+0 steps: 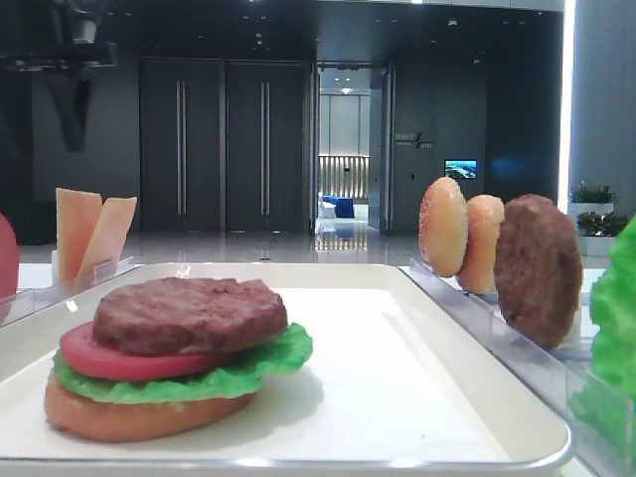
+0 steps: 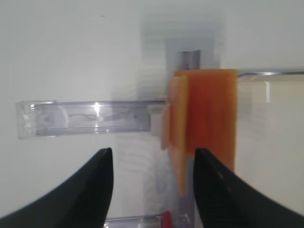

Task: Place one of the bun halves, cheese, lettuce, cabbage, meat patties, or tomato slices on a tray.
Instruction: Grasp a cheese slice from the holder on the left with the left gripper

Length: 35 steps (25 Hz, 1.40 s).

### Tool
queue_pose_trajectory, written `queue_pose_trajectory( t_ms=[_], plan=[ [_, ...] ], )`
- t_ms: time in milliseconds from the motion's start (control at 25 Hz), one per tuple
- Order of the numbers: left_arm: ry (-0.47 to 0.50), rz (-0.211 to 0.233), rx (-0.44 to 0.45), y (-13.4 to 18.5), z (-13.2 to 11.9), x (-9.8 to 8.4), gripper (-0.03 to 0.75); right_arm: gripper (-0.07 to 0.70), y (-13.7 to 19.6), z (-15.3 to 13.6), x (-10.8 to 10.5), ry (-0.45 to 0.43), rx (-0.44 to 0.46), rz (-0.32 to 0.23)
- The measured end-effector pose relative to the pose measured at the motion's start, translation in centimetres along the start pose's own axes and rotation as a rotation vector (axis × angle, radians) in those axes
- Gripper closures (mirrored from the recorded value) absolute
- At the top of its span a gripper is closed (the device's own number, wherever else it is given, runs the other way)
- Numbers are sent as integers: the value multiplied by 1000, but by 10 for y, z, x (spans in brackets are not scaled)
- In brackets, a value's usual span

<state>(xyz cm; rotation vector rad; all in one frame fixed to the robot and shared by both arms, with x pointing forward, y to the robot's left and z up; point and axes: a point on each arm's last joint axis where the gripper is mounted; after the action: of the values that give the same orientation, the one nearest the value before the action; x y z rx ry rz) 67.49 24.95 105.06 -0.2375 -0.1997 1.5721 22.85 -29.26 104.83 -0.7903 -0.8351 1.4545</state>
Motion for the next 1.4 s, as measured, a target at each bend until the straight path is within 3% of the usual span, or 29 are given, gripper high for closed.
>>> queue_pose_trajectory(
  t_ms=[200,360,1120,1400],
  plan=[
    [29,-63,15,6,-9,-46,287,395,0,0,0,0,0,0],
    [52,-82,5,9,-9,-66,284,395,0,0,0,0,0,0],
    [53,-68,-45,2,-19,-67,284,395,0,0,0,0,0,0],
    [37,-69,35,4,-55,-69,284,395,0,0,0,0,0,0]
  ],
)
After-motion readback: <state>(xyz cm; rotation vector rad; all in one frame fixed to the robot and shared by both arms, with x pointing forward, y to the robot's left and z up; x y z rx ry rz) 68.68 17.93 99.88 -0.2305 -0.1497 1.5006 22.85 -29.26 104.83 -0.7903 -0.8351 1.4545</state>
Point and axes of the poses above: a point on each arm's last joint axis where the gripper is mounted, z pointing back along that axis away from the gripper, x along the wrist's bending axis when the last joint is at zero, y = z × x, and after that the axes turned 1 degree about -z, right-handed
